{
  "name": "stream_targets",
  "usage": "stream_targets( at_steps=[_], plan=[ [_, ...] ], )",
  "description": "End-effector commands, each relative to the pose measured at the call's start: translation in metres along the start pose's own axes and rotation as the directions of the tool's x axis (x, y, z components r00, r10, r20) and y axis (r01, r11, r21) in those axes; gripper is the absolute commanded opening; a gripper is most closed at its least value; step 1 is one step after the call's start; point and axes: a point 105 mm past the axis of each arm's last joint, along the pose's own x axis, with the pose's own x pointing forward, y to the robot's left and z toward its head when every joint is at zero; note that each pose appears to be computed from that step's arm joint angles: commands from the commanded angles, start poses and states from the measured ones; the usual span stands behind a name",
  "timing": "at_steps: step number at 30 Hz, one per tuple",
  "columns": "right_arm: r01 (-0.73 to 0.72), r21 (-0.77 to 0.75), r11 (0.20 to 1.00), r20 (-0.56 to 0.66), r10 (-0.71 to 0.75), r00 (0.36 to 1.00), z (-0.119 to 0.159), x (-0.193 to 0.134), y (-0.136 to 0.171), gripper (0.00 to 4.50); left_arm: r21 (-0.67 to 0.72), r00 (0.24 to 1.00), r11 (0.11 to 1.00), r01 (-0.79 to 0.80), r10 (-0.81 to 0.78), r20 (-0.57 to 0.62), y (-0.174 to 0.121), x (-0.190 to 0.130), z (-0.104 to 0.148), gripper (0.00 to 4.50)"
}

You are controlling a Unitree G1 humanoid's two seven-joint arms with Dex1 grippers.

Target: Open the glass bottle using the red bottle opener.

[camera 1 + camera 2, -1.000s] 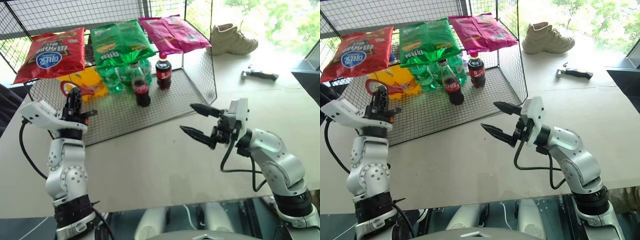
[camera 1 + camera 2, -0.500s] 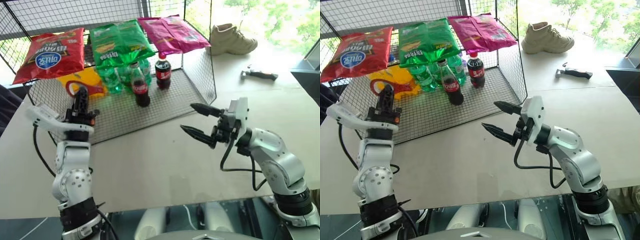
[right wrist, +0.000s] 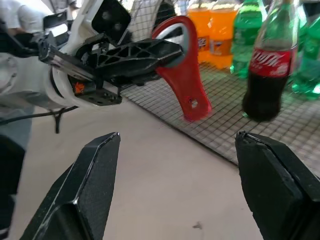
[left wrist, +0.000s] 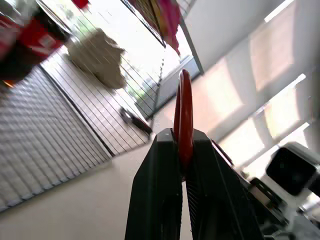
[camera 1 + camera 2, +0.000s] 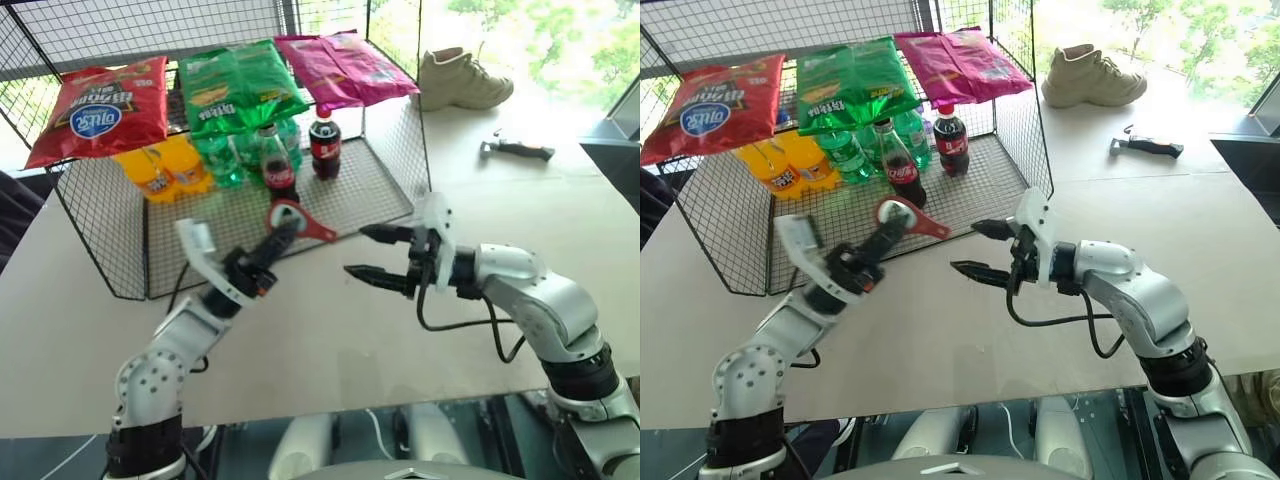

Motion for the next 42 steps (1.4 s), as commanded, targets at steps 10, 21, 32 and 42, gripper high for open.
stream_targets(
  at_steps=[10,21,32,42],
  plan=[
    [-0.265,0.154,0.952,-0.074,0.279,0.957,0.005,0.012,0.017,3.69,-0.024,0.942,0.972,0.234,-0.232,-0.241,-0.012,0.021,-0.012,0.09],
    [-0.319,0.207,0.925,-0.095,0.343,0.934,0.005,0.001,0.021,3.18,-0.011,0.937,0.974,0.225,-0.220,-0.273,-0.002,0.015,-0.016,0.00],
    [-0.329,0.224,0.917,-0.132,0.363,0.922,-0.001,-0.003,0.020,0.08,0.014,0.944,0.977,0.215,-0.204,-0.259,0.002,0.012,-0.016,0.00],
    [-0.298,0.296,0.907,-0.156,0.354,0.922,-0.018,-0.006,0.024,0.00,0.048,0.950,0.972,0.230,-0.213,-0.228,-0.003,0.015,-0.012,1.00]
  ],
)
